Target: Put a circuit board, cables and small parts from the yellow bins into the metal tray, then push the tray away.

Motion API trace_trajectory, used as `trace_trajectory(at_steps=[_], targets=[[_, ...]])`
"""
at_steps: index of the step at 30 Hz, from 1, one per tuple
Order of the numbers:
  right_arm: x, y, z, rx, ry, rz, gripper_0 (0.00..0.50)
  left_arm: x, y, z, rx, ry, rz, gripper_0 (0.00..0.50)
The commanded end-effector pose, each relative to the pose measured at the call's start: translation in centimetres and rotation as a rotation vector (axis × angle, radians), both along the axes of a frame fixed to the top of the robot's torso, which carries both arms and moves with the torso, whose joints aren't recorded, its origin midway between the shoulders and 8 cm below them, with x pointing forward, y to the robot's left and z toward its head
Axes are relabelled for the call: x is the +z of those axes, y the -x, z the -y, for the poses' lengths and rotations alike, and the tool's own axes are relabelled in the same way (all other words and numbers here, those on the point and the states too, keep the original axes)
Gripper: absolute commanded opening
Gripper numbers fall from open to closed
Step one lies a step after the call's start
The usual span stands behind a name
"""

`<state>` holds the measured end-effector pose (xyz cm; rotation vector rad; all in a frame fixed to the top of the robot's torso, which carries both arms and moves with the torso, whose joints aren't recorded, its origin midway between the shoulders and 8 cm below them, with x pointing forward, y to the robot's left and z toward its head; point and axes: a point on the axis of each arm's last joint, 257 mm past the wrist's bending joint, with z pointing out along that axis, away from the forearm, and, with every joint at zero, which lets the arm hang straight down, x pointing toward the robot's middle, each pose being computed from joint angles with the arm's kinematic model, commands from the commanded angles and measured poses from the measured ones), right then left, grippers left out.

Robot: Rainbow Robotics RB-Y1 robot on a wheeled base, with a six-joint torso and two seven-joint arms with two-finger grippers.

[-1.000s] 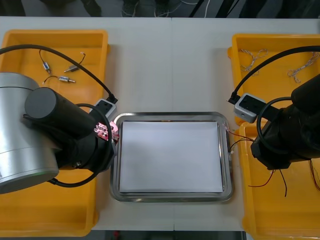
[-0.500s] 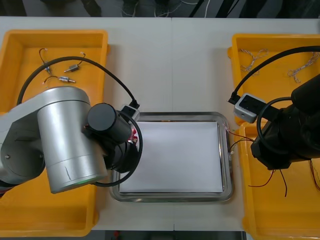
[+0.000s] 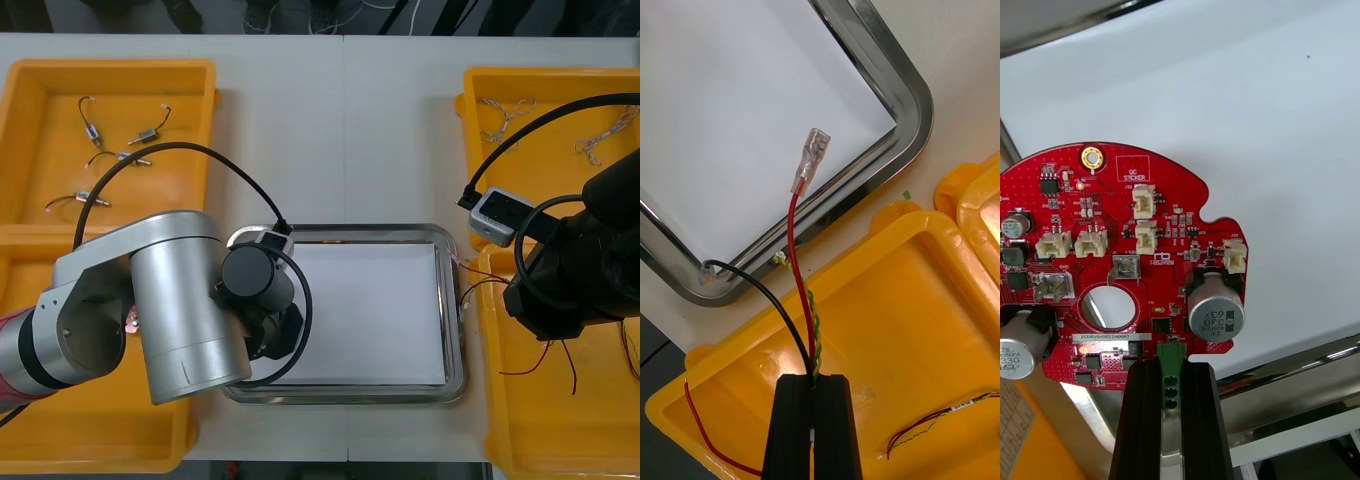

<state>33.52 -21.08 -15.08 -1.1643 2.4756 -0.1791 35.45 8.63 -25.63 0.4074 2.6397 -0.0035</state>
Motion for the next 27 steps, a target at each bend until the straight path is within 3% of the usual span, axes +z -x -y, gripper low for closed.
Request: trace_trajectory(at_steps=[1, 14, 27], targets=[[1.3, -0.6, -0.6, 0.061, 0.020, 0.047, 0.000, 0.3, 0.0, 2.8, 0.055, 0.092, 0.014, 0.000], [1.2, -0.5, -0.4, 0.059, 0.023, 0.044, 0.000, -3.2, 1.6, 3.3, 0.072, 0.085, -0.046, 0.000], [1.2, -0.5, -0.4, 0.058, 0.025, 0.044, 0.000, -4.8, 2.2, 3.6, 0.080, 0.100, -0.057, 0.000]])
